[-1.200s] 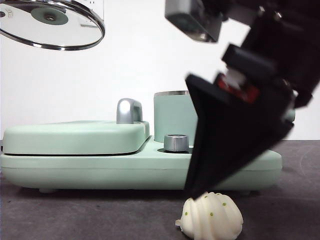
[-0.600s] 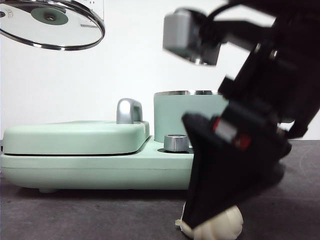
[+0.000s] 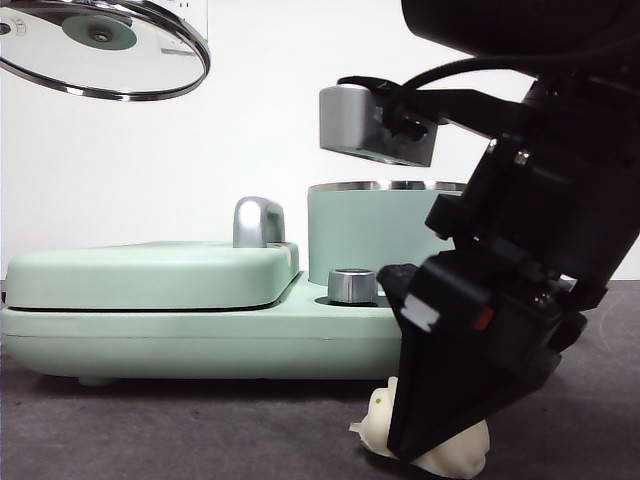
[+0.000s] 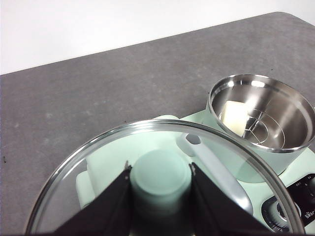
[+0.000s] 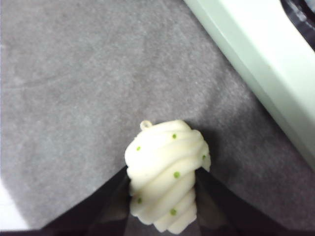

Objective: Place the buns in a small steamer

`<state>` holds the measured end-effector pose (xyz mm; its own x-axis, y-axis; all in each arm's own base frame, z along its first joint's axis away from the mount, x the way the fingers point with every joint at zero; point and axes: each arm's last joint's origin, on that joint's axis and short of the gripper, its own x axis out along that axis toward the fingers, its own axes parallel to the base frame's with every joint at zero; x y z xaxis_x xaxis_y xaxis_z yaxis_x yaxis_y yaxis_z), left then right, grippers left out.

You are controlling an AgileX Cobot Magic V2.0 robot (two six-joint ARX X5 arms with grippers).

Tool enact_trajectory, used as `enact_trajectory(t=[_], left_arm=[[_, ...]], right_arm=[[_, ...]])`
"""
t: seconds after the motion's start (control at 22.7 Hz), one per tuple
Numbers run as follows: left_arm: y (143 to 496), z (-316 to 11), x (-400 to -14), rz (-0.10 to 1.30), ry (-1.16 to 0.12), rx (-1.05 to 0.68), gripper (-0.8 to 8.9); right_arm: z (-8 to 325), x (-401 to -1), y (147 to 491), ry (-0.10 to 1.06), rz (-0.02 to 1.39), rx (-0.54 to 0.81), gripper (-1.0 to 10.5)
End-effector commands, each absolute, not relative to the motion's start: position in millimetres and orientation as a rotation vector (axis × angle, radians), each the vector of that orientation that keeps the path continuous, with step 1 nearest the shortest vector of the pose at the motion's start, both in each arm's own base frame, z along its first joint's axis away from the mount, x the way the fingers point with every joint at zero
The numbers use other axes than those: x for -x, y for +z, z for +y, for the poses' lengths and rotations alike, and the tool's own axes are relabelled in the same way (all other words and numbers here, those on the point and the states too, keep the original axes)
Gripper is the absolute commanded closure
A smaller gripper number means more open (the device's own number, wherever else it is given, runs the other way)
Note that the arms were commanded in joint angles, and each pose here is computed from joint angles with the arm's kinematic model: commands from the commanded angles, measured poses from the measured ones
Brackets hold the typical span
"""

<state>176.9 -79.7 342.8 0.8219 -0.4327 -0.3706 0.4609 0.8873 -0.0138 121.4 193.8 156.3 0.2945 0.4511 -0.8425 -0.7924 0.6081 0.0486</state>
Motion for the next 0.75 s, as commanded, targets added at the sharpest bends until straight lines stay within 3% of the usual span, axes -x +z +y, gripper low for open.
enact_trajectory(t=[0.04,0.22,0.49,0.75], left_arm=[[351,-80,-177,0.328,-0.481,-0.076,7.98],[351,-80,-177,0.328,-0.481,-0.076,7.98],[351,-81,-177,0.329,-0.482,-0.076,7.98],[348,-82,-180,0.345,-0.481,-0.079,7.98]], right_arm=[[196,-119,169,0.859,0.952,0.363,7.8],[188,-117,214,0.837,0.932,0.283,7.8],[162,-133,304,0.682,1.005,0.169,7.8],[146,-161,359,0.640,0.872,0.066,7.8]])
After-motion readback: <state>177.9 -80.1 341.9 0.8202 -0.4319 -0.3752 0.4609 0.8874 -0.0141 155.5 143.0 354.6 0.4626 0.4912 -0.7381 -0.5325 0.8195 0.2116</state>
